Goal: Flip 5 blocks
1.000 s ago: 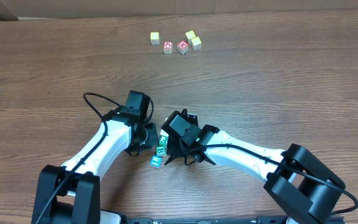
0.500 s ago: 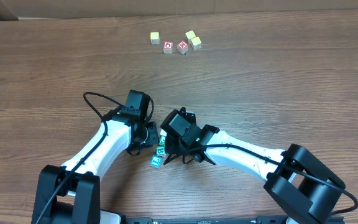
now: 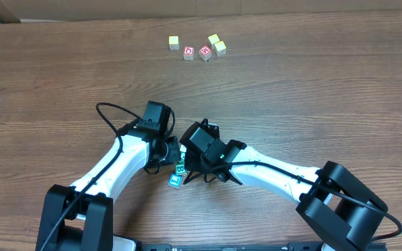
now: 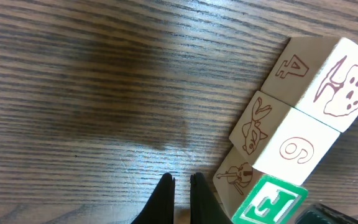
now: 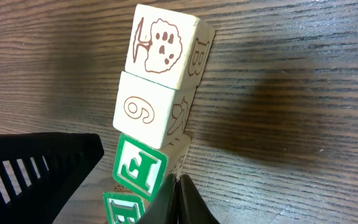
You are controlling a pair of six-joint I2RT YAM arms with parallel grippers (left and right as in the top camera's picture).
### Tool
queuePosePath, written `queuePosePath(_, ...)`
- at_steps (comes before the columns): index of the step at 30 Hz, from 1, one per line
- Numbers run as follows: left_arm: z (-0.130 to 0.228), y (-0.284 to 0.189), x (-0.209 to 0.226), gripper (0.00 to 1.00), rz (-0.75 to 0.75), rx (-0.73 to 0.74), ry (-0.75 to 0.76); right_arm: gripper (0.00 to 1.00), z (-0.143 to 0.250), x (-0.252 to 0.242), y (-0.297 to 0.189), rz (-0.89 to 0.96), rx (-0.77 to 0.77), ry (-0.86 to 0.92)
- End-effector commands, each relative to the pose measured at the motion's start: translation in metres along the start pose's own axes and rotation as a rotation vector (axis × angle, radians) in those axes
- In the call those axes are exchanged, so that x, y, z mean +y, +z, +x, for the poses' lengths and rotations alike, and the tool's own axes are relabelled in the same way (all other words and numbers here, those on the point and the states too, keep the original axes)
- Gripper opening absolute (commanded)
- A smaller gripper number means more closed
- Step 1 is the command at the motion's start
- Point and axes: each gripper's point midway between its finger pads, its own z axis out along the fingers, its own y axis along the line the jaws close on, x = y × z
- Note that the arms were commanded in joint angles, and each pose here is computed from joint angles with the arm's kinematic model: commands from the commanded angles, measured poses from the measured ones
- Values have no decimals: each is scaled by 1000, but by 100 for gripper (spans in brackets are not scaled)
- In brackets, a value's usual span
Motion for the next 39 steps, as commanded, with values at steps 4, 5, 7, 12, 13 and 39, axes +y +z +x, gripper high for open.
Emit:
queuePosePath(4,5,3,-1,4,5,19,-3,4,-4,4,2,2,-18,-4)
queuePosePath(5,5,3,-1,4,5,19,-4,4,-4,4,2,3,-17,-5)
queuePosePath(7,5,3,-1,4,5,19,-4,4,-3,5,2,0,-18,-6)
queuePosePath(12,5,3,-2,4,8,20,-3,4,-4,5,3,-4,-21,-6)
queuePosePath(13,5,3,-2,4,8,20,-4,4,-4,5,3,-3,-21,-6)
queuePosePath(39,18,-3,5,4,-17,91,4,4,-9,17,-22,-48,-28,-9)
